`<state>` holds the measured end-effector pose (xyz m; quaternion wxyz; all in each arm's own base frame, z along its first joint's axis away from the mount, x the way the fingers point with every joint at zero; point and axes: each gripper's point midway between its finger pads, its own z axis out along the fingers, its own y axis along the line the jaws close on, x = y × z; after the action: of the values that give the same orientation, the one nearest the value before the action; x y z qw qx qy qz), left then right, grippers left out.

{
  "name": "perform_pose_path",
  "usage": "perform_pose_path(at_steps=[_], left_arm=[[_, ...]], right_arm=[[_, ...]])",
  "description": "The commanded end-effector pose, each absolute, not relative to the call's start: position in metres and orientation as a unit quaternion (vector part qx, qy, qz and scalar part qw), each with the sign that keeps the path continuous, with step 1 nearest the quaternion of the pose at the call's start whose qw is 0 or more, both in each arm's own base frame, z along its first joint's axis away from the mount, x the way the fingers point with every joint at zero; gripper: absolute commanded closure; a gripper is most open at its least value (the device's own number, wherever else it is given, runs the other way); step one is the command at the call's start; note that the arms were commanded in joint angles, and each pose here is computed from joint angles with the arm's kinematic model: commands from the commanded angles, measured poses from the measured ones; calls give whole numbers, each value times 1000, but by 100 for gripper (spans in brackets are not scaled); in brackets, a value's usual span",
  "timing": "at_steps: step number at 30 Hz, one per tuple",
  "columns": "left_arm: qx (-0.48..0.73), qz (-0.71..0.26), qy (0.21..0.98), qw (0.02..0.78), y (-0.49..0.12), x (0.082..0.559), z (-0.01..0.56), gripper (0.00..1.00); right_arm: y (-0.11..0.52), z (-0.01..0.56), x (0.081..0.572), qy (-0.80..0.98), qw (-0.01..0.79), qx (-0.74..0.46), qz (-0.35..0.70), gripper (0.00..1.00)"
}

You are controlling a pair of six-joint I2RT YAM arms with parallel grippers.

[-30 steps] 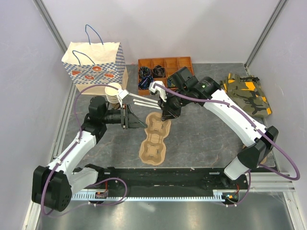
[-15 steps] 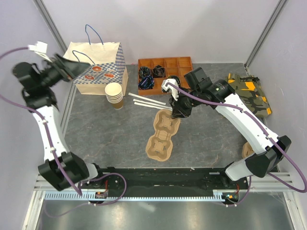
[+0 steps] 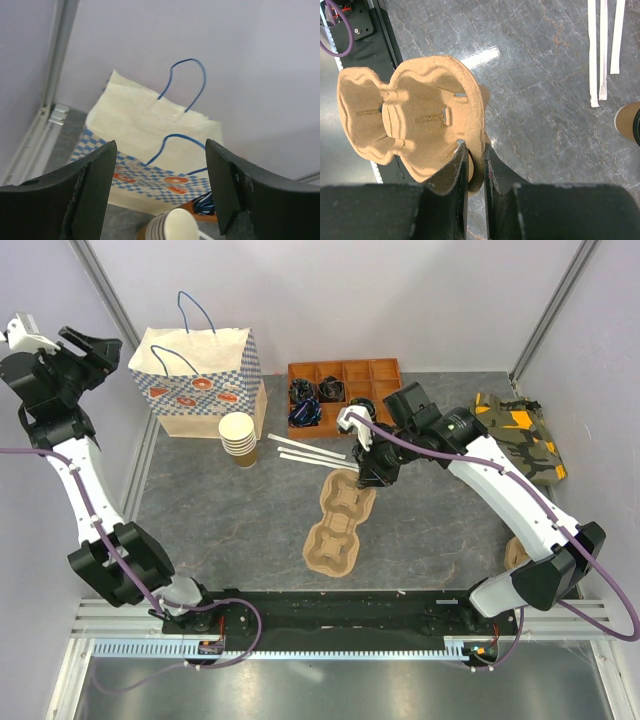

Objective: Pack the takeout coffee

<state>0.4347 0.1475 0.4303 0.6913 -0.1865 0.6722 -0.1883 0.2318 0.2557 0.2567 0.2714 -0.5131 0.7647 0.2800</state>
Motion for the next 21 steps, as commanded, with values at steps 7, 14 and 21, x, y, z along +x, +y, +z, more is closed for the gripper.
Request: perform_pose_path(at_steps=[7, 14, 21], left_arm=[[109, -118, 736, 658, 126, 447, 365, 18], [257, -77, 718, 642, 125, 459, 327, 13], [360, -41, 697, 619, 118, 481, 299, 11]], right_arm=[[260, 265, 231, 758, 282, -509, 296, 100], [258, 262, 230, 760, 279, -508, 294, 100], [257, 258, 229, 762, 272, -509, 292, 100]])
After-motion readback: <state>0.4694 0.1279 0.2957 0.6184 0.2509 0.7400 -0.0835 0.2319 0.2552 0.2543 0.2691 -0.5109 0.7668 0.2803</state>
